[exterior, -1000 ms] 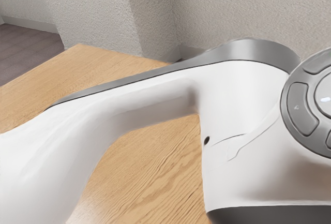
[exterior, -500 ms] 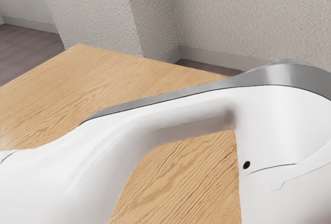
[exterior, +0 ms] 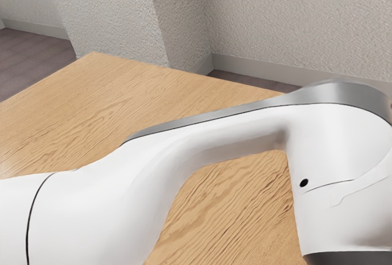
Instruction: Pull the drawer handle with one arm to open the drawer
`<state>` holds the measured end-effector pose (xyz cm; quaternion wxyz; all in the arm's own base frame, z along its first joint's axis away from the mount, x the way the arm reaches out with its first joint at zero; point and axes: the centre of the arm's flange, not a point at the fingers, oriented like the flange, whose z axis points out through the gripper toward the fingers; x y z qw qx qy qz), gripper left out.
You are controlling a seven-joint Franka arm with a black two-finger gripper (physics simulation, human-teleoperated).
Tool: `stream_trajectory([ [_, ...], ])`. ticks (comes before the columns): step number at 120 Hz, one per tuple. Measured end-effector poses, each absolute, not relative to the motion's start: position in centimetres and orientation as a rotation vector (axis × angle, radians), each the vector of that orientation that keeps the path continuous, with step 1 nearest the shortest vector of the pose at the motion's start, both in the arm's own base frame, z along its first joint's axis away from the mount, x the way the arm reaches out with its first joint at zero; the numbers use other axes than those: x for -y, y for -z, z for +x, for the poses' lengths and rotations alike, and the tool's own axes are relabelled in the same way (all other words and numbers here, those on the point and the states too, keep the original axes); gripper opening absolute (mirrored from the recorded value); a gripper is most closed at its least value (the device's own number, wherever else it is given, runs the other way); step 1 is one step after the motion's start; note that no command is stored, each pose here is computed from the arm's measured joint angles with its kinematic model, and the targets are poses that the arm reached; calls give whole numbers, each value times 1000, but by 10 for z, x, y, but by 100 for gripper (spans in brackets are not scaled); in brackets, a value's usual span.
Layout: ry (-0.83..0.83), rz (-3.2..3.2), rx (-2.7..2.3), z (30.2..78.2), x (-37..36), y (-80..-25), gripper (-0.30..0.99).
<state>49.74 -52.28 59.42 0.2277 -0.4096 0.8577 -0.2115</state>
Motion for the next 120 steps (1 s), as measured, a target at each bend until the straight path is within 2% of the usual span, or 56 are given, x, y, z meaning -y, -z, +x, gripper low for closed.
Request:
stream_trajectory([
  [71,476,-1243,-2349,519,482,-603,68],
  [89,439,-1267,-2369,517,480,-599,78],
  [120,385,-1282,-2383,502,473,-605,69],
])
